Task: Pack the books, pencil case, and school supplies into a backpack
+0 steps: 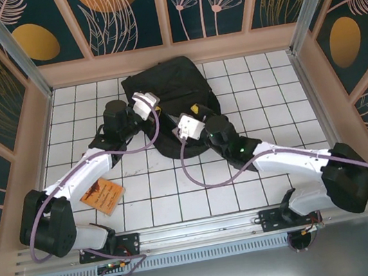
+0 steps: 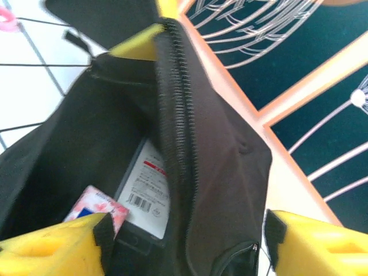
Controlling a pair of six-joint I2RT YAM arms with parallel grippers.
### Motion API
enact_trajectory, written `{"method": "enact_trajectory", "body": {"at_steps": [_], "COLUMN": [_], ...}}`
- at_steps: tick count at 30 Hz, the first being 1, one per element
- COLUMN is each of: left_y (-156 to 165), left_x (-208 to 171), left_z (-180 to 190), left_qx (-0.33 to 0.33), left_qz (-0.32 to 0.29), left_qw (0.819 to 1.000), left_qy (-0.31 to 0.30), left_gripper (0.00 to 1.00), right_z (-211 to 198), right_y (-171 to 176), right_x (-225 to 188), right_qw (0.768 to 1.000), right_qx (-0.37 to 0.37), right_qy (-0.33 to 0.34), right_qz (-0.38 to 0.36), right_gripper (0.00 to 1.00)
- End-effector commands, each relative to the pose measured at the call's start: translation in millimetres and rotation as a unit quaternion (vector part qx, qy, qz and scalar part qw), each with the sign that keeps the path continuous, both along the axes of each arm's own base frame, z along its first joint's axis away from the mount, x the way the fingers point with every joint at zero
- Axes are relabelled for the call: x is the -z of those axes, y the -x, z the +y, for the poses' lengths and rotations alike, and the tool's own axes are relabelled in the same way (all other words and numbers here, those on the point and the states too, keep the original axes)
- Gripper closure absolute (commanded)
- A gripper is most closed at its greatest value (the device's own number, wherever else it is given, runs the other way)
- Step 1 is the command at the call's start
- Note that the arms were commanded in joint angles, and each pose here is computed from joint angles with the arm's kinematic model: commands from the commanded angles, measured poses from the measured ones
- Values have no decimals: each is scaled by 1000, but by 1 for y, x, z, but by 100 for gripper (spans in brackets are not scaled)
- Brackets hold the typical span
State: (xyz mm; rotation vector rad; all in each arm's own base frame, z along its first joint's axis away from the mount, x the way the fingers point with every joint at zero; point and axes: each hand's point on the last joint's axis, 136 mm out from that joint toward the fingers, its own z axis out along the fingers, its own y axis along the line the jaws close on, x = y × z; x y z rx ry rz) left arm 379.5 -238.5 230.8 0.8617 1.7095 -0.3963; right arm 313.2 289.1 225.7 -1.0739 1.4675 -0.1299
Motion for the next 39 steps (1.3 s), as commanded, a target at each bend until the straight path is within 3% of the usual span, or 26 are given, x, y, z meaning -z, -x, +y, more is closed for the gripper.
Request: {"method": "enact_trajectory", "body": {"at_steps": [1,5,8,13,14,15,18,20,24,25,28,34,37,39], "left_y": [7,7,6,2,2,0,-7,-7,0,-1,0,3,6,2], "left_x": [-28,-30,-29,-34,-35,-40,-59,-72,-86,-103,-102,-60,-27,2], "left_z": [-2,1,2,5,5,7,14,15,25,32,55,98,115,133], "left_qx": [13,4,2,-15,-22,-34,-76,-87,-122,-138,-213,-358,-413,-456], "left_qz": [-30,-35,-34,-32,-29,-26,5,28,67,59,96,168,209,248], "left_qw": [999,999,999,998,998,996,987,979,964,958,934,887,854,822], "left_qy": [29,30,32,51,59,74,142,180,228,244,270,241,238,233], "left_gripper": [100,100,100,100,95,79,16,2,1,2,2,1,1,1], "right_z": [-3,-6,-4,5,7,8,0,-5,-4,-6,-21,-28,-26,-19], "right_y": [-25,-37,-37,-29,-27,-28,-47,-56,-51,-53,-66,-62,-58,-51], "right_x": [-31,-24,-22,-29,-33,-39,-61,-71,-87,-89,-99,-116,-125,-129], "right_qw": [999,1000,1000,998,997,996,990,980,971,966,936,879,865,861], "right_qx": [28,18,-3,-41,-50,-45,24,60,59,66,145,180,158,130], "right_qy": [-29,-19,-17,-10,-15,-26,-70,-95,-110,-124,-211,-305,-327,-332], "right_qz": [-34,-2,23,53,63,74,122,166,204,217,243,320,346,363], "right_gripper": [44,82,99,100,100,100,100,100,100,100,100,100,100,100]}}
